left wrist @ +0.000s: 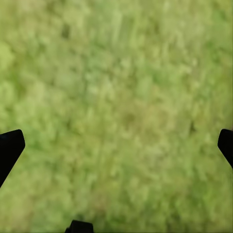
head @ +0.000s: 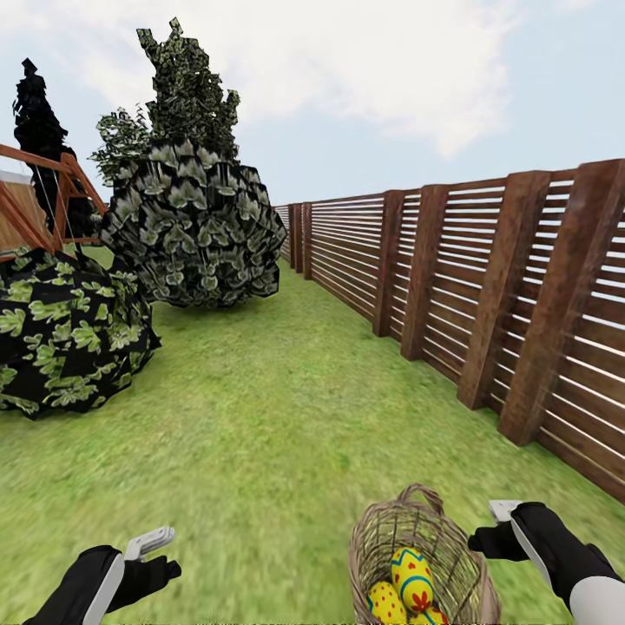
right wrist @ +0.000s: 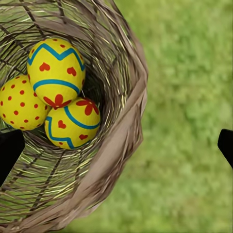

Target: Take the three Easter eggs out of the wicker basket on the lawn in the garden, then place them on the lawn next to a single tree (choose any tree) so that all three eggs are next to the same tree and none are left in the basket.

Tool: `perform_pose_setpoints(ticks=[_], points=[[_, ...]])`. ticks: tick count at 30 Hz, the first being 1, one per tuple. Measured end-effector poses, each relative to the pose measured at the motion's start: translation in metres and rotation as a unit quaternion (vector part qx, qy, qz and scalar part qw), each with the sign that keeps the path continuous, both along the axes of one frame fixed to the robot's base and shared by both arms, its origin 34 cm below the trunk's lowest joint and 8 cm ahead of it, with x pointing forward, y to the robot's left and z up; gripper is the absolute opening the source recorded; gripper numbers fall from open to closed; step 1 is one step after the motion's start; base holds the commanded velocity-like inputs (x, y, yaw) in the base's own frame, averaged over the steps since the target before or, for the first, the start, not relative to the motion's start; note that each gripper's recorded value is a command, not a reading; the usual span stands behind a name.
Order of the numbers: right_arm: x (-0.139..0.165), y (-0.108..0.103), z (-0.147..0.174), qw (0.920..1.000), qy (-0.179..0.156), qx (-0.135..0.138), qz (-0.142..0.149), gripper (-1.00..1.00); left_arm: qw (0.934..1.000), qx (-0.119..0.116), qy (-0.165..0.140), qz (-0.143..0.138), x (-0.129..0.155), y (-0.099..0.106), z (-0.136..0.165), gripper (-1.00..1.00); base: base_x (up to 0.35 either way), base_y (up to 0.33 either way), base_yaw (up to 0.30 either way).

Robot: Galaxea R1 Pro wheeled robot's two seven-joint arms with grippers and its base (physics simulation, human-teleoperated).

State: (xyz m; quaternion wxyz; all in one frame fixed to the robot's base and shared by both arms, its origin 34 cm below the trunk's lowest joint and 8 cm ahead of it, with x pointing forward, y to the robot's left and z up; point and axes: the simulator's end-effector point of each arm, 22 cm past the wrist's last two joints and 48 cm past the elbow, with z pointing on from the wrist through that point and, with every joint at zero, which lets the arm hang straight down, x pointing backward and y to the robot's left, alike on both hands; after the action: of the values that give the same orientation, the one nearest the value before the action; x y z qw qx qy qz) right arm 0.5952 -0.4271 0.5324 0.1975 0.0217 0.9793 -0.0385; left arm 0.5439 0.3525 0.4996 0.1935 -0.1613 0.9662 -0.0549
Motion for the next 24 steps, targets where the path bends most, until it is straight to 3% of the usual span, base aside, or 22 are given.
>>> perform_pose_setpoints(ticks=[24], points=[[-0.009, 0.0, -0.05, 1.0, 0.0, -0.001, 0.001, 1.0, 1.0, -0.001, -0.001, 0.0, -0.009, -0.001, -0.05, 1.0, 0.0, 0.0, 0.0]])
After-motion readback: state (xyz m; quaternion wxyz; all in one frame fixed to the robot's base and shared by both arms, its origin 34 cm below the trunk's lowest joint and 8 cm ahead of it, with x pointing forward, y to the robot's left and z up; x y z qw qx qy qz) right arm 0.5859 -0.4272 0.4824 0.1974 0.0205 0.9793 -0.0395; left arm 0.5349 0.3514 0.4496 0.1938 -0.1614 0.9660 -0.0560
